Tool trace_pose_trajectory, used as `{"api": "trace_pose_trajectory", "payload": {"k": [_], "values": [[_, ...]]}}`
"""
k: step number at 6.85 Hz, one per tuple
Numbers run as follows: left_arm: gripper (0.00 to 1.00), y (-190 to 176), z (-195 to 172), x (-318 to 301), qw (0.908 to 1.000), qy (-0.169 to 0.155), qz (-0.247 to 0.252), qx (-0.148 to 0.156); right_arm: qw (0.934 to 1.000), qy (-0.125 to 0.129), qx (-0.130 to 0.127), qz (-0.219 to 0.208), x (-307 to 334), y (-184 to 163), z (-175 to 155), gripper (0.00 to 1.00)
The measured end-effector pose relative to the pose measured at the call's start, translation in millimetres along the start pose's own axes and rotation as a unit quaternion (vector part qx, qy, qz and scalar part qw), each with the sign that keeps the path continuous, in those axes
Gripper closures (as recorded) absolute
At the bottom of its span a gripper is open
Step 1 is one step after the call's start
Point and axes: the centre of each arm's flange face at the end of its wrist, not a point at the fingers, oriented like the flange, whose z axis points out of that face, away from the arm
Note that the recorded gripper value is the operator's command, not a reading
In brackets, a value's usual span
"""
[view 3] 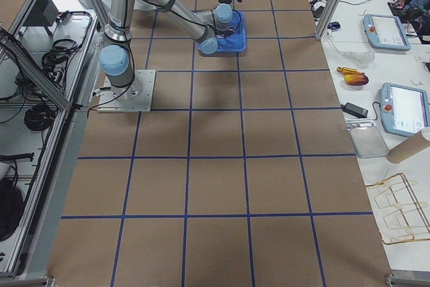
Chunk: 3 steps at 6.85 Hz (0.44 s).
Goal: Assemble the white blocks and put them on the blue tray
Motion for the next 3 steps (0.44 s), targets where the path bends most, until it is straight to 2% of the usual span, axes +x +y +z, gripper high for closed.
{"api": "trace_pose_trajectory", "payload": {"k": [2, 3], "values": [[1.00, -0.4, 0.9, -0.5, 1.0000, -0.001, -0.003, 0.000, 1.0000, 0.001, 0.002, 0.008, -0.2, -1.0, -1.3, 0.24], [1.00, -0.4, 0.8, -0.4, 1.0000, -0.001, -0.004, 0.000, 0.9996, 0.004, 0.002, 0.027, 0.0, -2.1, -3.9, 0.20]]}}
